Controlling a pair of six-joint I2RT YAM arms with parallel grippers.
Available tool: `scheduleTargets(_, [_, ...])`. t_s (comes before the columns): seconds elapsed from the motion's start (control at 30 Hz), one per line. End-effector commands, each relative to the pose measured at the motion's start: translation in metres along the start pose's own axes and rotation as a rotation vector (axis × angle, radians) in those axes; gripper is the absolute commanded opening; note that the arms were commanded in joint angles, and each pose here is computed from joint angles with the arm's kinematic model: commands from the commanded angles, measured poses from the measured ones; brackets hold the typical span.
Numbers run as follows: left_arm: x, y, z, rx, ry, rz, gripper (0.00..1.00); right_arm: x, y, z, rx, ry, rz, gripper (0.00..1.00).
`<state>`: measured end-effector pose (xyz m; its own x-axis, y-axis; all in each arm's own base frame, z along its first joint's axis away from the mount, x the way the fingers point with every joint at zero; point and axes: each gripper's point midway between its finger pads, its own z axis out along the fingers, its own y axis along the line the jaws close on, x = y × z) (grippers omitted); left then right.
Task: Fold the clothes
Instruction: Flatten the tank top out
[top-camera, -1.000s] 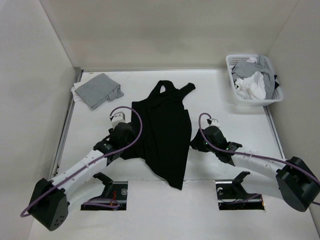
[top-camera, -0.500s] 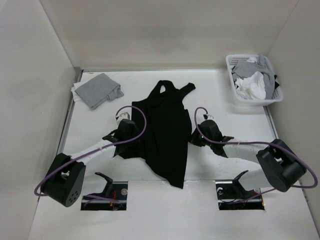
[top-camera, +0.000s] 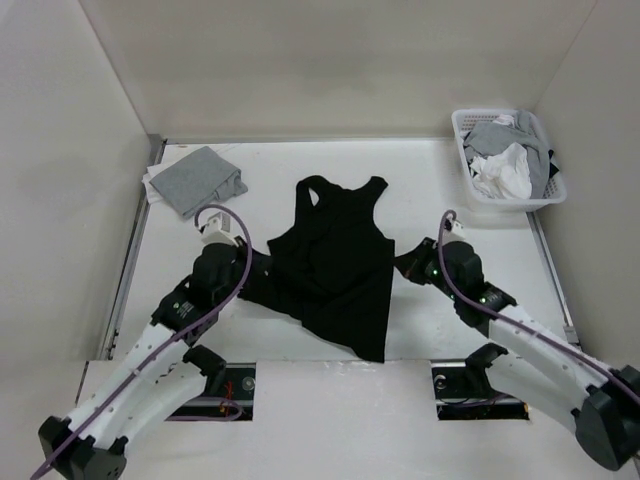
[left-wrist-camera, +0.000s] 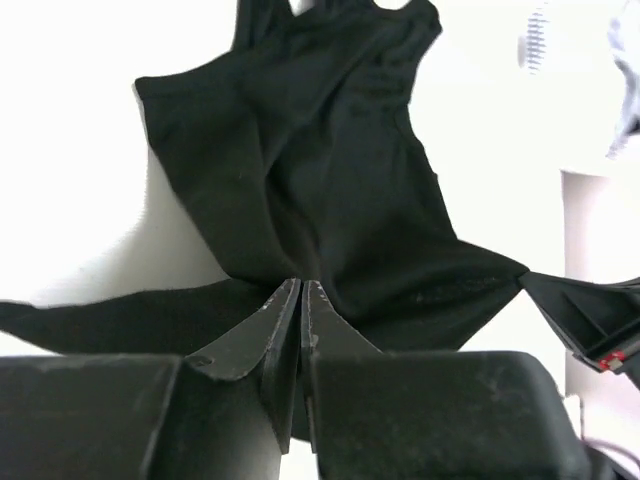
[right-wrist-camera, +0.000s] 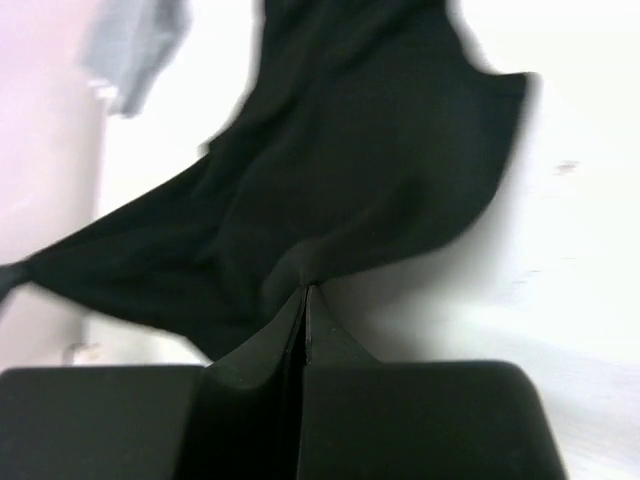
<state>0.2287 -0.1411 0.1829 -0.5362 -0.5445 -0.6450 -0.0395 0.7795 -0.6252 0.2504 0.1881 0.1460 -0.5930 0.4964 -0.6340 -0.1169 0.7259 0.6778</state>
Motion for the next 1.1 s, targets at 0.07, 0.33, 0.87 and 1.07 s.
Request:
scheduleTargets(0.07, [-0.035,-0.003,0.051,-0.070,-0.057,0.033,0.04,-0.043,-0.001,0.037,0.048,-0.042,-0.022,0.02])
scheduleTargets(0.33, [-0.143,-0.012,0.169,-0.082,-0.214,-0.044,0.04,-0.122,-0.024,0.117,0.116,-0.125,0.050,0.00])
scheduleTargets(0.87, [-0.087,0.069,0.147,-0.300,-0.218,0.021,0.30,-0.094,-0.061,0.111,0.194,-0.138,0.087,0.26])
scheduleTargets(1.07, [-0.021,0.128,0.090,-0.388,-0.144,-0.040,0.32,-0.056,-0.038,0.062,0.130,-0.129,-0.003,0.01])
